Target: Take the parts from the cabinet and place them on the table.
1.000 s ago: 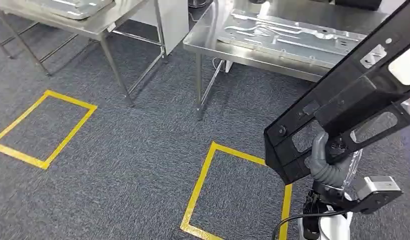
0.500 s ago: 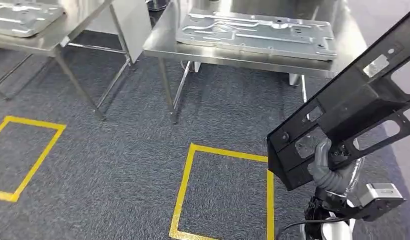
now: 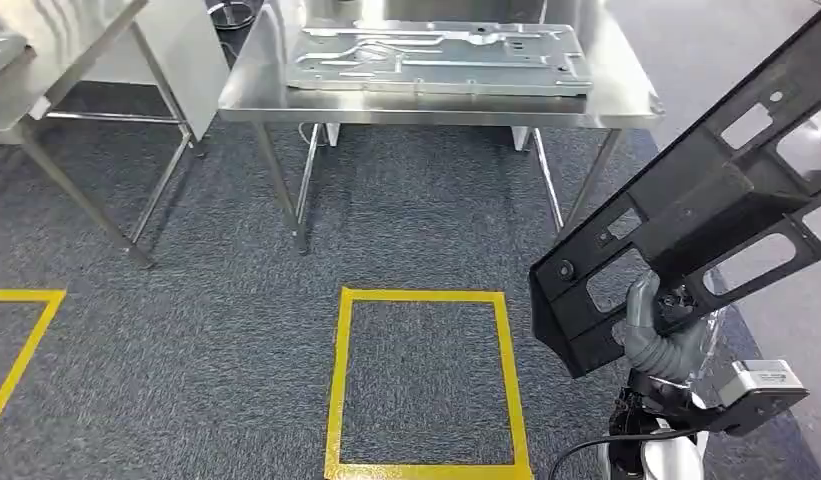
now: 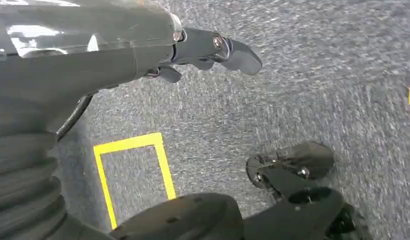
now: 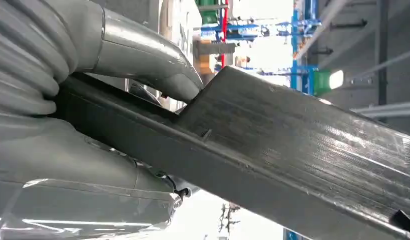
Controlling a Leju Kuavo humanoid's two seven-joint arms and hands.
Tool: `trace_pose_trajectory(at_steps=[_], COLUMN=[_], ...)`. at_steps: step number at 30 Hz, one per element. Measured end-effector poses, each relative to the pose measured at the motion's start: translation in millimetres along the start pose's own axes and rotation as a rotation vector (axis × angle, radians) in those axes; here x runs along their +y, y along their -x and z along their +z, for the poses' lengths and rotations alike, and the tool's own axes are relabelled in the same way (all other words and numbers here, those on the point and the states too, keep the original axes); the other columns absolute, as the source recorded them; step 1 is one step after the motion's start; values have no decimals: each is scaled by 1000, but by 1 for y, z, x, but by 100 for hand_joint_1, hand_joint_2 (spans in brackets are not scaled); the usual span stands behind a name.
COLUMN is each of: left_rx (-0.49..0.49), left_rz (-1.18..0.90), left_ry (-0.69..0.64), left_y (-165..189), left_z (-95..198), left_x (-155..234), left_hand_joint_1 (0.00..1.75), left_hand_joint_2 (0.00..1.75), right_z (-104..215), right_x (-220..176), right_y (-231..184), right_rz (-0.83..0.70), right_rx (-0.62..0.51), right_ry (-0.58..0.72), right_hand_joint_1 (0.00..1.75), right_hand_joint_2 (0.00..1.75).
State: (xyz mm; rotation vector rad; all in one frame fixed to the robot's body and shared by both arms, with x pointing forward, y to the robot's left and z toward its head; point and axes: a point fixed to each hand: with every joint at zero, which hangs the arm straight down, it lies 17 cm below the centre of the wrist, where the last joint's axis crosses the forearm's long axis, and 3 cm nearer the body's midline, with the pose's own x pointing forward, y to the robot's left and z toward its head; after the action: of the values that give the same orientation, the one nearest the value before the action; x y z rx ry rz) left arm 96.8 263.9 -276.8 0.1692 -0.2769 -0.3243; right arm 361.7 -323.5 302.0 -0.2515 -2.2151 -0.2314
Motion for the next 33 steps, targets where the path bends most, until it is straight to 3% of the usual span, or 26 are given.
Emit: trace_pose_trajectory(at_steps=[33], left_rx=[-9], left_rz=[4], left_ry=[12], left_y=[-4], left_z=[1], left_x=[-4], left_hand_joint_1=[0], left_hand_joint_2=[175], right_z=[-18], right_x=[14], right_y=[-4], right_rz=[-19], right_rx=[-12], right_ry=[-37], right_hand_joint_1=[175], right_hand_joint_2=[175])
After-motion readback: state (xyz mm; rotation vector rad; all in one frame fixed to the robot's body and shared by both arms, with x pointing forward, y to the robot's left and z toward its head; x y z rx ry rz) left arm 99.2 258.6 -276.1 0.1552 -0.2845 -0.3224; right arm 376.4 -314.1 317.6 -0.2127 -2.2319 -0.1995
